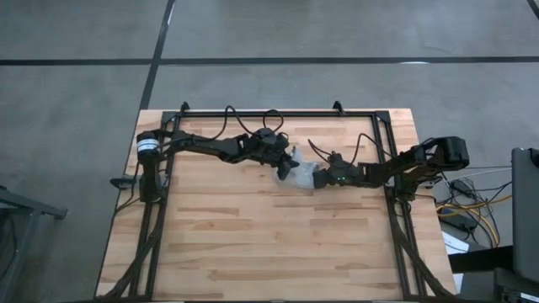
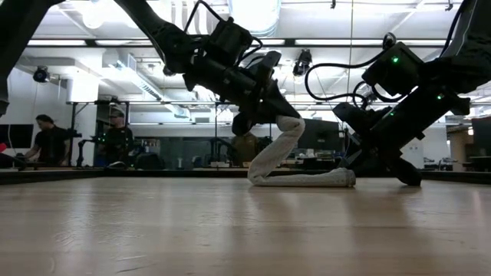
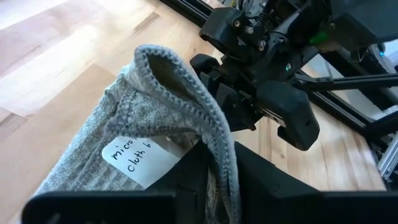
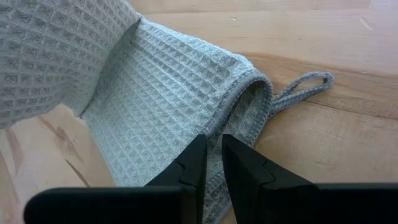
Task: Roll towel
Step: Roll the gray towel
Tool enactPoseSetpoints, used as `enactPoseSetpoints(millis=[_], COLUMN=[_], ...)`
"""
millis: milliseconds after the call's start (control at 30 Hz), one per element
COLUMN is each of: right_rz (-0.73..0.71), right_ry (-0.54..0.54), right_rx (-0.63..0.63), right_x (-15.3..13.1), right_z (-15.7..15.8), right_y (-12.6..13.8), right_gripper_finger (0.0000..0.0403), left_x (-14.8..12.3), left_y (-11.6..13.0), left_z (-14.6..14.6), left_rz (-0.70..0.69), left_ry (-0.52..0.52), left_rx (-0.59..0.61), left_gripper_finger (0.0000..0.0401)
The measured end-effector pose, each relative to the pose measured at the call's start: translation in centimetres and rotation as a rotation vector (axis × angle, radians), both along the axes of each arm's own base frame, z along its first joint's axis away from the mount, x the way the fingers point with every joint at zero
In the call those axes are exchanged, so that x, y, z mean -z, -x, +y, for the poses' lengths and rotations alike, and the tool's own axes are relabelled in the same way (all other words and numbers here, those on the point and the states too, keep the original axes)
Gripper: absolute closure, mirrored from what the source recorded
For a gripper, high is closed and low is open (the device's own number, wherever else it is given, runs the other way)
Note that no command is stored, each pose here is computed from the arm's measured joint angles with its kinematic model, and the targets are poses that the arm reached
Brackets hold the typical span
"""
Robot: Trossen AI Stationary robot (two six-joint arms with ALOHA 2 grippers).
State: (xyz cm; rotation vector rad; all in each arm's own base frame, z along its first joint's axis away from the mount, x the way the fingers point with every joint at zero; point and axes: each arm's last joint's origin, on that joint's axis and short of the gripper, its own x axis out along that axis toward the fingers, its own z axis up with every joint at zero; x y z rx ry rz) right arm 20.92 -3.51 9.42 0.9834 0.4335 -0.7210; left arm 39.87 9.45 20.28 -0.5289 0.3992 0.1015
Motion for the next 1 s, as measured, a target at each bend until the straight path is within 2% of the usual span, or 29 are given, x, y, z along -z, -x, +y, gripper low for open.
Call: enactPoseSetpoints(millis=[133,533,1000], right_rz=[0.0,0.001,-0.018], right_ry=[0.001,0.003,0.046], right_rx=[0.0,-0.001,0.0], right_x=[-0.01,-0.01,-0.65], right_z=[0.0,0.0,-0.11], right_y=[-0.01,-0.01,-0.01], right_gripper_finger=[0.0353,0.0353,0.0353], left_x=[0.0,-0.06,-0.05], left_y=[0.0,0.0,-0.01], left_z=[-0.04,-0.04,-0.1], left_rz=[-0.001,-0.004,-0.003], left_ry=[0.032,0.033,0.019], left_rx=[0.002,0.002,0.008], left_gripper_finger=[0.0311,0.024,0.0234])
